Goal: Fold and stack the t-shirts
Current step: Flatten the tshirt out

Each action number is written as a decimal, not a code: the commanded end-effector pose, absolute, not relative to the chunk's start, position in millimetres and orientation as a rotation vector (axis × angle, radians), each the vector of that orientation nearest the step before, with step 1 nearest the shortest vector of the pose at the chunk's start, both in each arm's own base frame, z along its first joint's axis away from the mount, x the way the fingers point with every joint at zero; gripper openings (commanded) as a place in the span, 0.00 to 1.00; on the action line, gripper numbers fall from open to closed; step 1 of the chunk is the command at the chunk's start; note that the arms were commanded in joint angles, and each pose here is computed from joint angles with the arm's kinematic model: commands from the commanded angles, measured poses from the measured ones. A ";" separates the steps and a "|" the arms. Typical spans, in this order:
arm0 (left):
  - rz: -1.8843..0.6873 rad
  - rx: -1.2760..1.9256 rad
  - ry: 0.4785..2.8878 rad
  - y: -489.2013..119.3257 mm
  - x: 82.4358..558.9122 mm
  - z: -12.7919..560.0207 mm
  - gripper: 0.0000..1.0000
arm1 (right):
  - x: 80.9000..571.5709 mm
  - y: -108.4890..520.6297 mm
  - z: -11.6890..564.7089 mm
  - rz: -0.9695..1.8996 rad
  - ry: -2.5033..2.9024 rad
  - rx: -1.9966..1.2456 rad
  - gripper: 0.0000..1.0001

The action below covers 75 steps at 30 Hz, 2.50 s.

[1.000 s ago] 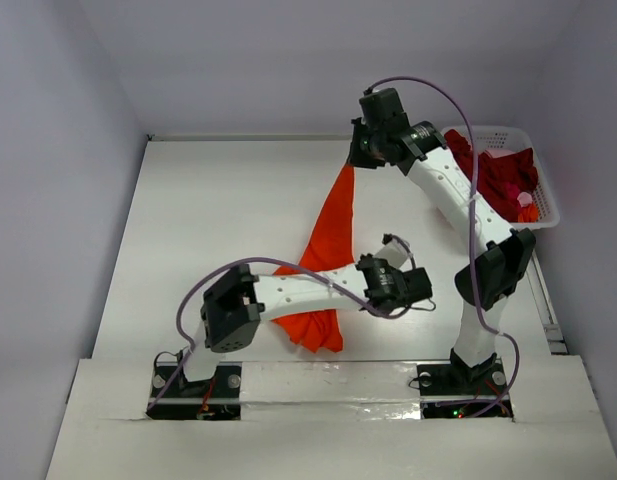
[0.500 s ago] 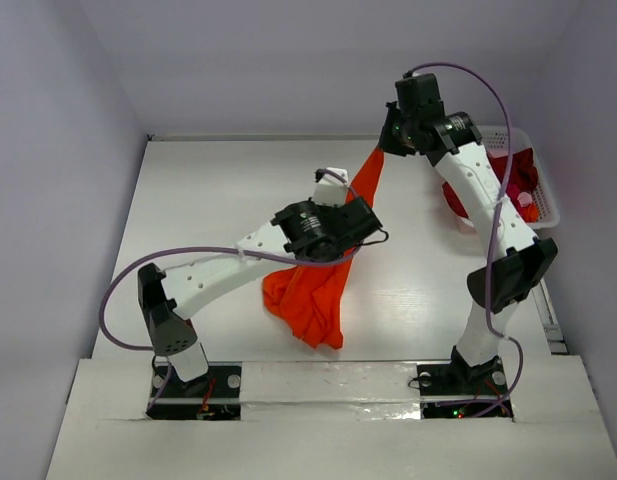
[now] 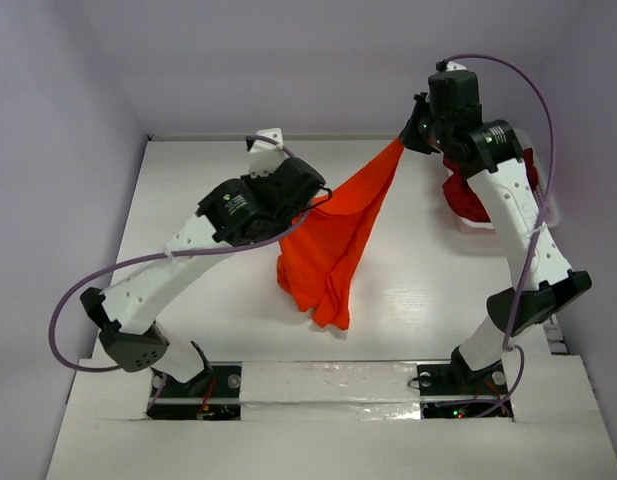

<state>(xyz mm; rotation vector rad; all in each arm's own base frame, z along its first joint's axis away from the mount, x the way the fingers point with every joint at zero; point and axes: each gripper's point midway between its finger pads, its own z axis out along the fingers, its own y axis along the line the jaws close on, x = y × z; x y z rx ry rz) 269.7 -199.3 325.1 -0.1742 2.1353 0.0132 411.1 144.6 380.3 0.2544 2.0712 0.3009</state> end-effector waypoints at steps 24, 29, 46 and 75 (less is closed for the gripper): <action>-0.167 -0.418 1.844 -117.1 254.1 447.6 0.00 | 336.3 120.9 467.7 0.415 1.863 0.173 0.00; -0.228 -0.450 1.746 -98.5 244.2 489.6 0.00 | 314.1 112.4 499.5 0.434 1.770 0.143 0.00; -0.338 -0.480 1.479 -61.1 225.9 565.5 0.00 | 278.5 97.4 597.3 0.510 1.494 0.147 0.00; -0.722 -0.435 1.341 -34.1 160.8 585.7 0.00 | 148.1 71.0 630.0 0.660 1.277 0.045 0.00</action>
